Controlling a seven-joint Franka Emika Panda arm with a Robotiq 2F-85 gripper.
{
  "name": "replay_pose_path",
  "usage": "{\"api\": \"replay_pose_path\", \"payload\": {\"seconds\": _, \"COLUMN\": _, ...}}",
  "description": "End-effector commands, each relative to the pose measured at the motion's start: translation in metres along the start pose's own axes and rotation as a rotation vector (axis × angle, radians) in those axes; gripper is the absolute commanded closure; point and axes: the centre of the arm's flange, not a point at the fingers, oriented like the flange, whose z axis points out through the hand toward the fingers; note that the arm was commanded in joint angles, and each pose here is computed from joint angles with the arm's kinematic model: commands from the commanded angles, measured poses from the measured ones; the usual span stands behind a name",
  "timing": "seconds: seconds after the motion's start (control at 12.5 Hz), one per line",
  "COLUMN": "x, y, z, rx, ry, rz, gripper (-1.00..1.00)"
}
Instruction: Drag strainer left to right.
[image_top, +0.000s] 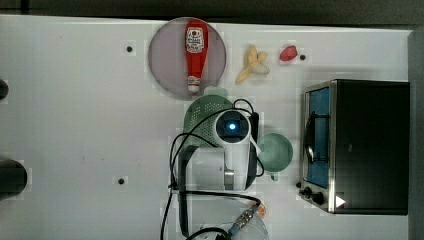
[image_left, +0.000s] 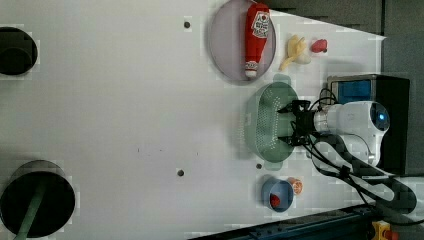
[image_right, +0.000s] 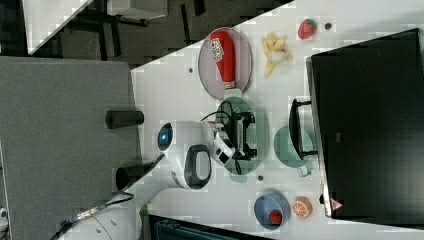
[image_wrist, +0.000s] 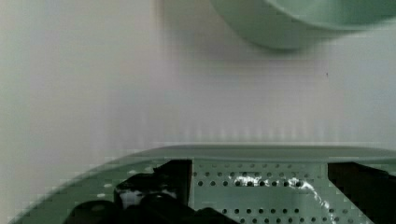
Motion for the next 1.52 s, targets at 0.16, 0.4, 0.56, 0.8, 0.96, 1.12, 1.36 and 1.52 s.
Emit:
{"api": "replay_pose_path", "payload": {"seconds": 0.16, "x": 0.029, "y": -0.002, "z": -0.009, "rx": 0.022, "ry": 0.014, "rz": -0.082, "gripper": -1.00}}
{"api": "replay_pose_path", "payload": {"seconds": 0.4, "x": 0.024, "y": -0.005, "z": -0.020, "rx": 0.038, "ry": 0.012, "rz": -0.197, "gripper": -1.00}}
{"api": "replay_pose_path", "payload": {"seconds": 0.56, "x": 0.014, "y": -0.008, "z": -0.042, "rx": 0.063, "ry": 0.012, "rz": -0.437, "gripper": -1.00}}
{"api": "replay_pose_path", "payload": {"seconds": 0.8, "x": 0.012, "y": -0.015, "z": -0.108, "rx": 0.121, "ry": 0.030, "rz": -0.690, "gripper": -1.00}}
{"api": "replay_pose_path", "payload": {"seconds": 0.96, "x": 0.013, "y": -0.014, "z": -0.165, "rx": 0.125, "ry": 0.031, "rz": -0.731, "gripper": -1.00}}
{"api": "replay_pose_path", "payload": {"seconds": 1.12, "x": 0.008, "y": -0.007, "z": -0.225, "rx": 0.089, "ry": 0.019, "rz": -0.743, "gripper": -1.00}}
{"api": "replay_pose_path", "payload": {"seconds": 1.36, "x": 0.013, "y": 0.011, "z": -0.321, "rx": 0.048, "ry": 0.006, "rz": -0.743, "gripper": -1.00}}
{"api": "replay_pose_path", "payload": {"seconds": 1.52, "x": 0.015, "y": 0.034, "z": -0.371, "rx": 0.016, "ry": -0.036, "rz": -0.736, "gripper": -1.00}}
